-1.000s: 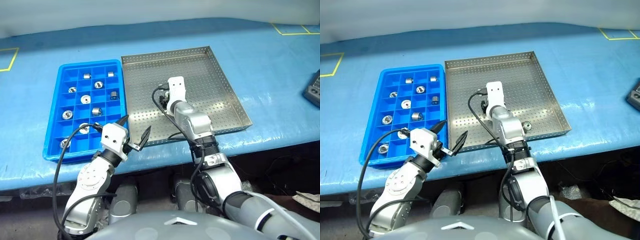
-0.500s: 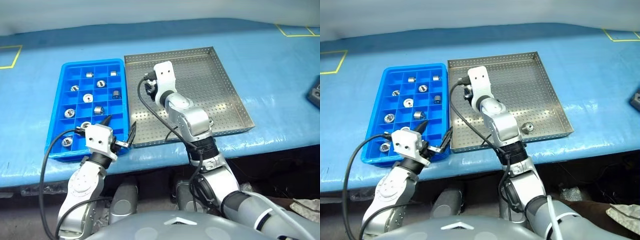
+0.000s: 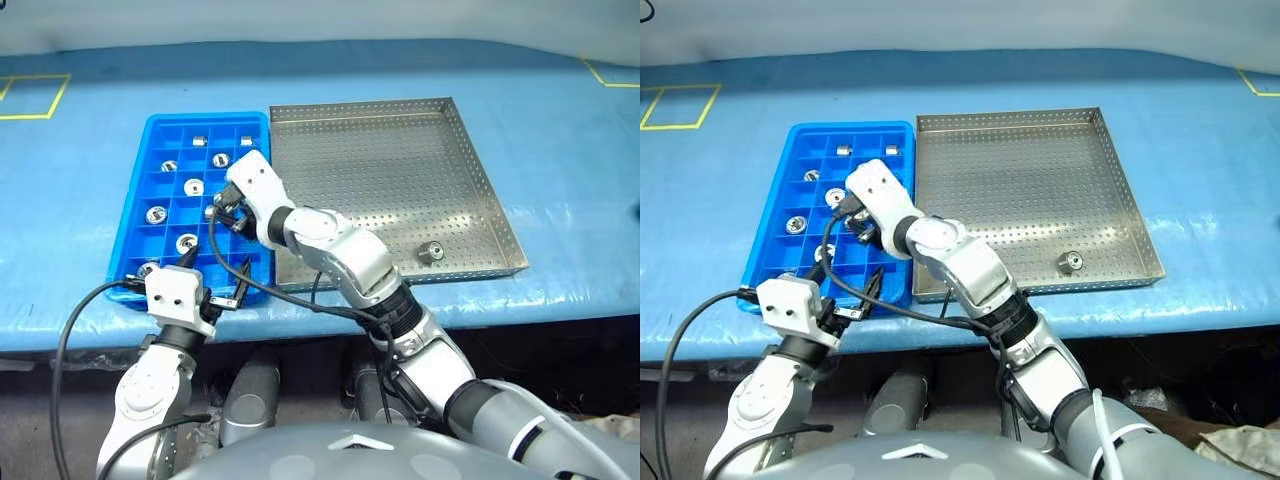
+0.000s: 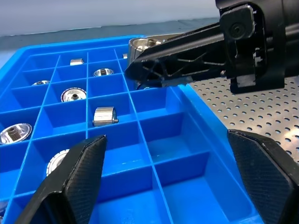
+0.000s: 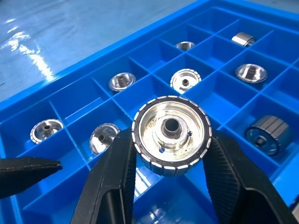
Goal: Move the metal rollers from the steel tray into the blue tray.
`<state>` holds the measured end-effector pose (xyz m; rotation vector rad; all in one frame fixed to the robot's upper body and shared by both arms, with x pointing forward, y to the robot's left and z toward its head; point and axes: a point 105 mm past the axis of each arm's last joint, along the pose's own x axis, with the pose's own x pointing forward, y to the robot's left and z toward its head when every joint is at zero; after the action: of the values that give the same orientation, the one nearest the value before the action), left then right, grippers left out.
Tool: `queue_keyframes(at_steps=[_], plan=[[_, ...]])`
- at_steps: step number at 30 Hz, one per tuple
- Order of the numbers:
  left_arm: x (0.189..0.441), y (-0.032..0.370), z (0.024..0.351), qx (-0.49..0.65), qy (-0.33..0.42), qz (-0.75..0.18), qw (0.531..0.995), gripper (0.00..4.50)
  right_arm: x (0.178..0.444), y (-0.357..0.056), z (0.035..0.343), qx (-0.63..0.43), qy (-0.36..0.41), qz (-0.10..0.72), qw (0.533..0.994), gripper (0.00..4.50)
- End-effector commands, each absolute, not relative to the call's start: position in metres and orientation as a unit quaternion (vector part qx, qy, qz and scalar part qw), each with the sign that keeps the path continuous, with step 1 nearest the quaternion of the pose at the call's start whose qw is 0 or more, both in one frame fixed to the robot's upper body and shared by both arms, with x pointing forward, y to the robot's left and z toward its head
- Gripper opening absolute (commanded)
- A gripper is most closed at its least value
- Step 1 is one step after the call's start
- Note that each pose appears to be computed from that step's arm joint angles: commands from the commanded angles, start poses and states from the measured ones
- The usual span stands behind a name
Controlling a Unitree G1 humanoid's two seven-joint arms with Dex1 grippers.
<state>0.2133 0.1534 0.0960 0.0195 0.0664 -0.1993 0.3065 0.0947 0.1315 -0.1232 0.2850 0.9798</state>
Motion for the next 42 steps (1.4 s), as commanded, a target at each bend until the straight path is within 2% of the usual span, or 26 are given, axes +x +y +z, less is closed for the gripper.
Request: queue_keyframes(at_steps=[1, 5, 12, 14, 18, 25, 35, 42], plan=[[0.211, 0.147, 0.114, 0.008, -0.002, -0.116, 0.993, 4.5, 0.291, 0.104, 0.128, -0.047, 0.148, 0.492, 0.856, 1.69], [0.211, 0.145, 0.113, 0.007, 0.0, -0.124, 0.992, 4.5, 0.291, 0.095, 0.113, -0.06, 0.178, 0.479, 0.857, 1.69], [0.212, 0.141, 0.112, 0.007, 0.002, -0.14, 0.99, 4.5, 0.292, 0.081, 0.114, -0.059, 0.178, 0.457, 0.869, 4.04], [0.213, 0.139, 0.112, 0.007, 0.001, -0.147, 0.989, 4.5, 0.293, 0.073, 0.119, -0.056, 0.171, 0.447, 0.876, 4.49], [0.214, 0.136, 0.112, 0.008, 0.0, -0.159, 0.987, 4.5, 0.302, 0.05, 0.133, -0.043, 0.155, 0.412, 0.897, 4.49], [0.221, 0.125, 0.109, 0.003, 0.006, -0.198, 0.98, 4.5, 0.321, -0.024, 0.14, -0.072, 0.169, 0.312, 0.932, 4.49], [0.229, 0.111, 0.107, -0.006, 0.01, -0.246, 0.969, 4.5, 0.312, -0.11, 0.121, -0.104, 0.237, 0.159, 0.953, 4.49], [0.233, 0.105, 0.105, -0.009, 0.013, -0.267, 0.964, 4.5, 0.304, -0.141, 0.108, -0.093, 0.275, 0.078, 0.954, 4.49]])
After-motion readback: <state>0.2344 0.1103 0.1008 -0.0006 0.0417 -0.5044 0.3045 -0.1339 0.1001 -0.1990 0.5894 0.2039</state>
